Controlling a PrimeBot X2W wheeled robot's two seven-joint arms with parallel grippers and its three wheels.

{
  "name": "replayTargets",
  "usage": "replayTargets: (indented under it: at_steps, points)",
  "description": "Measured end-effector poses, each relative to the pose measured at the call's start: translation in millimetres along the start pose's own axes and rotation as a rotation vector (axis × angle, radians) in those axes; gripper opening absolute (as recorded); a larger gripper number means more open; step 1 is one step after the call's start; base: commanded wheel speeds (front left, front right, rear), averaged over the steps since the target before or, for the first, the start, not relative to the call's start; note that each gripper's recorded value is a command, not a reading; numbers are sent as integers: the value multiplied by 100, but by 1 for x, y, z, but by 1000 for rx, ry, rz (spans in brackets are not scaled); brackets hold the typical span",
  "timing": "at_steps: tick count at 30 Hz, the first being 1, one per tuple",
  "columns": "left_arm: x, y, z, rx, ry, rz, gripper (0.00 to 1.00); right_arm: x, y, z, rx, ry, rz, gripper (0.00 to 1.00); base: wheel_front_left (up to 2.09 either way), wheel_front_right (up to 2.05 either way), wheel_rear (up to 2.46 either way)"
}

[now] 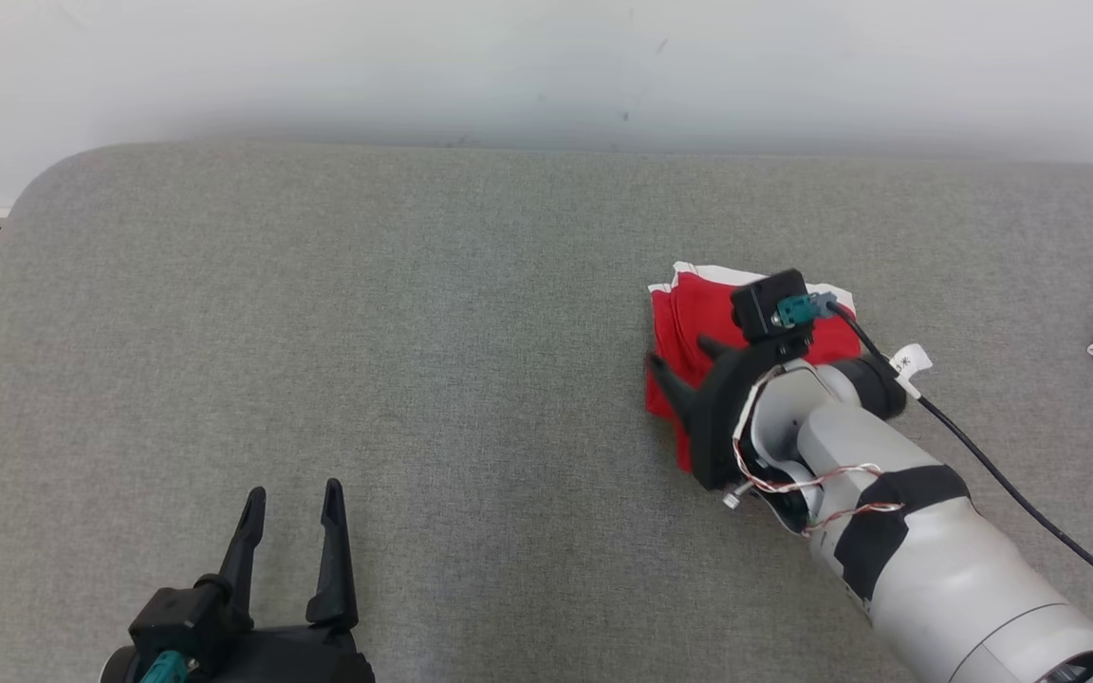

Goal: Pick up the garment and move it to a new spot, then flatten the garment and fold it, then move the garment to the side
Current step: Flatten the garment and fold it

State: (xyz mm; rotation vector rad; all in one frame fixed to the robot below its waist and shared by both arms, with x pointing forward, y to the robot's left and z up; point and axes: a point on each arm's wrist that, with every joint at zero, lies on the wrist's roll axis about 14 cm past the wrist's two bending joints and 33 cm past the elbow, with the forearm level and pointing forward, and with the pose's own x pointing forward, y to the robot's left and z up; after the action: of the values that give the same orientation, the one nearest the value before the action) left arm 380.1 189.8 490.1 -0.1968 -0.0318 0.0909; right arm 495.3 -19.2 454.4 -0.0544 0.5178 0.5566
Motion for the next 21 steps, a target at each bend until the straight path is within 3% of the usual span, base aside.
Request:
replayTargets:
  at_steps: [5, 9, 13, 14, 15, 21]
  points:
    - [0, 1, 3, -2, -9, 4, 100, -7, 2, 33, 69, -124, 24, 100, 0, 0, 0]
    - [-2, -1, 5, -5, -15, -3, 100, -30, -50, 49, 55, -208, -82, 100, 0, 0, 0]
    - [-2, -3, 8, -7, -22, -14, 100, -50, -94, 33, 22, -195, -195, 99, 0, 0, 0]
    - [-2, -4, 8, -8, -23, -18, 100, -53, -99, 24, 19, -183, -212, 42, 0, 0, 0]
    - [-2, -5, 7, -8, -22, -21, 100, -55, -104, 14, 13, -166, -226, 0, 0, 0, 0]
    - [-3, -5, 4, -6, -11, -22, 100, -44, -81, -24, -23, -104, -186, 0, 0, 0, 0]
